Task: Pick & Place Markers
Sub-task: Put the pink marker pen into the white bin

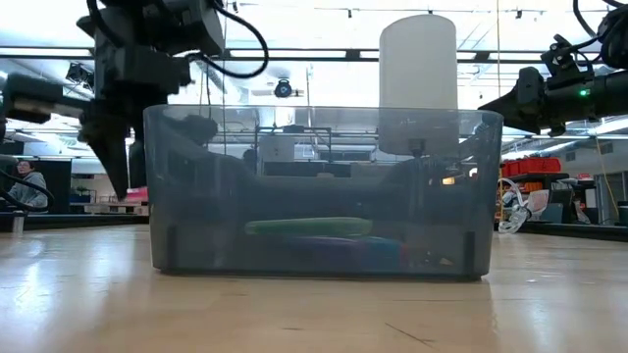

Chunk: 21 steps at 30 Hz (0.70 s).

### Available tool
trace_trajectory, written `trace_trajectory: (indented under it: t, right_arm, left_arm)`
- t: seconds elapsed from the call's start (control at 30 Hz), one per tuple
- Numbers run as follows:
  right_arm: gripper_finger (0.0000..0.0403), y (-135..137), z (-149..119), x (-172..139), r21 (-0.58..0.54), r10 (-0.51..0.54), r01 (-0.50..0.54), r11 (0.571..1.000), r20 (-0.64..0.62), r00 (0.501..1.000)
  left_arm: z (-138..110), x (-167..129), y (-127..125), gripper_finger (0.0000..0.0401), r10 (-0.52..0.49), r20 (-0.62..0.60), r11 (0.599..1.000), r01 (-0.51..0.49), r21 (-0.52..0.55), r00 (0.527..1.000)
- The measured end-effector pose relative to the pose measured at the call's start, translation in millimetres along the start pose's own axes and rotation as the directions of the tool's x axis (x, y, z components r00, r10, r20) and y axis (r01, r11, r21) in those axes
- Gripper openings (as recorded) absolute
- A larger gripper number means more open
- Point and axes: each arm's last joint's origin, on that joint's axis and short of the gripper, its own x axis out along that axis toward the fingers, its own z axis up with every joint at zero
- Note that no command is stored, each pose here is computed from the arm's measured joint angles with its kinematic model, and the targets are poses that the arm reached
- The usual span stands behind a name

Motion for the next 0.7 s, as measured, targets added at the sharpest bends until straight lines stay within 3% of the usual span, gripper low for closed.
trace_trajectory:
  t: [0.7]
  right_arm:
    - [0.0251, 0, 0, 0, 0.000, 0.000, 0.000, 1.000, 0.000, 1.000]
  left_arm:
    - [11, -81, -2, 0.0027, 0.053, 0.032, 0.999, -0.054, 0.003, 0.998]
